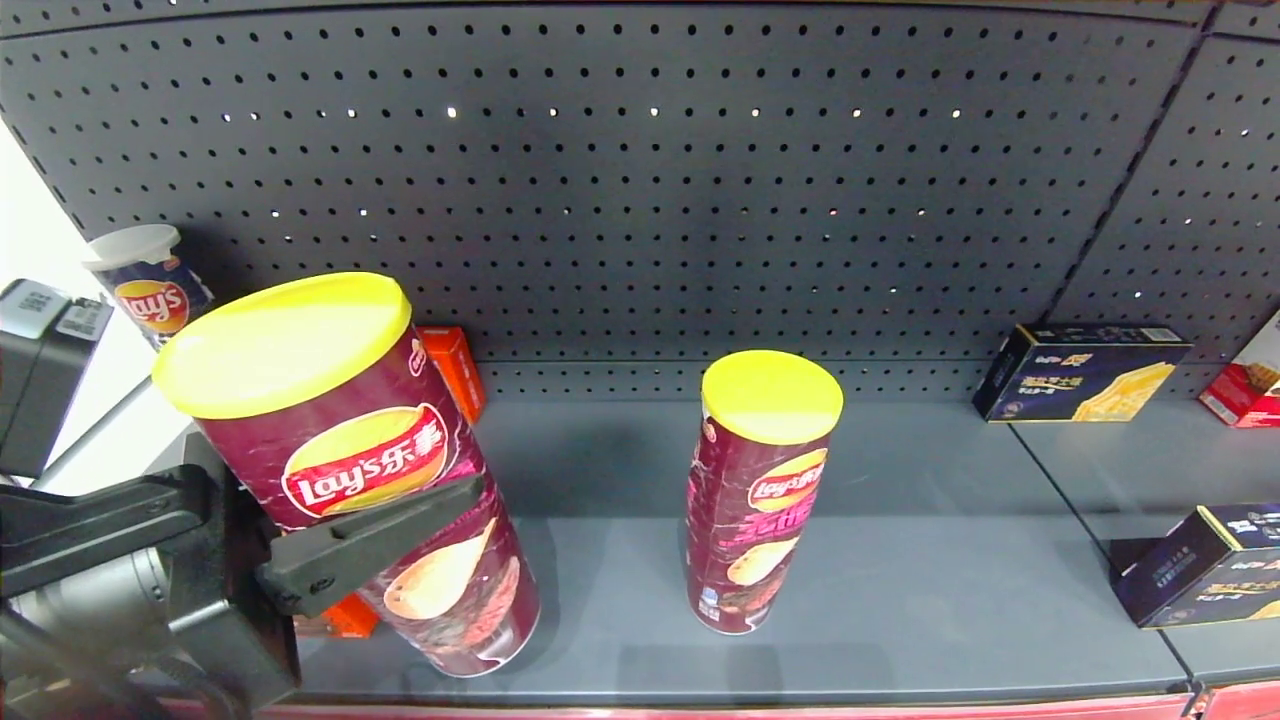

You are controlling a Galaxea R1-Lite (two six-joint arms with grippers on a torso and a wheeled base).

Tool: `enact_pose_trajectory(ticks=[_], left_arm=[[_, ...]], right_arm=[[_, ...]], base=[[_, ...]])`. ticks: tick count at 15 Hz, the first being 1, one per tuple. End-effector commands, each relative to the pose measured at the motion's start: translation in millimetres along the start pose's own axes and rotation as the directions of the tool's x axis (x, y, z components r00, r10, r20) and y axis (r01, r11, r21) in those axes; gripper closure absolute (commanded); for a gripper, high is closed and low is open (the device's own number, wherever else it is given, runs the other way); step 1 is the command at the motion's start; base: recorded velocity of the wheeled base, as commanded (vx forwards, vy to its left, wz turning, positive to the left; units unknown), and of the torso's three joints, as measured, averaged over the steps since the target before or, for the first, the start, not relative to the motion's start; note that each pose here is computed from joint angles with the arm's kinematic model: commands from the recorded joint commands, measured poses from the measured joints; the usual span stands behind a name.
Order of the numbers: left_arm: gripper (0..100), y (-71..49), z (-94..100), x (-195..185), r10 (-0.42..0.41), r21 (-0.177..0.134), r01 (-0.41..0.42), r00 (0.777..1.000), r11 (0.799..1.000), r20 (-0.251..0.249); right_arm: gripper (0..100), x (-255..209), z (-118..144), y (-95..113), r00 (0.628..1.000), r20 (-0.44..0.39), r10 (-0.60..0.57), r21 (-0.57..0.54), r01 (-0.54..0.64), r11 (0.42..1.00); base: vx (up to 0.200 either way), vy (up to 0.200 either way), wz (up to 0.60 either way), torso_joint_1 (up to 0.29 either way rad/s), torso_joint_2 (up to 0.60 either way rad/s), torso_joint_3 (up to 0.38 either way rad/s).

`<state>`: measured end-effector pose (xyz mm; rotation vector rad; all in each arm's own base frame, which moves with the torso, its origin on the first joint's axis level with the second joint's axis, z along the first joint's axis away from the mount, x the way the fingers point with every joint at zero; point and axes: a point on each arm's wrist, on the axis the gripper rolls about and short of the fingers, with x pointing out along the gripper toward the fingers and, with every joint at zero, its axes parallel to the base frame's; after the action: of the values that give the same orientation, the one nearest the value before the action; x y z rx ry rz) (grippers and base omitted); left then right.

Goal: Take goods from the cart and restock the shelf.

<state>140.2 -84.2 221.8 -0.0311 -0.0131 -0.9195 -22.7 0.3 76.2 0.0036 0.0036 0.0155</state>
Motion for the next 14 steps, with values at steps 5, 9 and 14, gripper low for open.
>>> enact_pose_trajectory(ticks=[5, 9, 14], left_arm=[[100, 5.4, 7.3, 13, 0.025, 0.002, -0.025, 1.000, 1.000, -0.009], [100, 11.9, 11.2, 29, 0.018, -0.007, -0.018, 0.999, 1.000, -0.034], [100, 40.7, 9.7, 81, 0.016, 0.040, -0.011, 0.993, 0.999, -0.119]], right_arm=[[0, 0, 0, 0, 1.000, 0.004, 0.000, -0.001, 0.000, 1.000], [0, 0, 0, 0, 1.000, 0.004, 0.000, -0.001, 0.000, 1.000], [0, 0, 0, 0, 1.000, 0.002, 0.000, 0.001, 0.000, 1.000]], base=[[0.000, 0.000, 0.00, 0.000, 0.00, 0.000], [0.000, 0.000, 0.00, 0.000, 0.00, 0.000], [0.000, 0.000, 0.00, 0.000, 0.00, 0.000]])
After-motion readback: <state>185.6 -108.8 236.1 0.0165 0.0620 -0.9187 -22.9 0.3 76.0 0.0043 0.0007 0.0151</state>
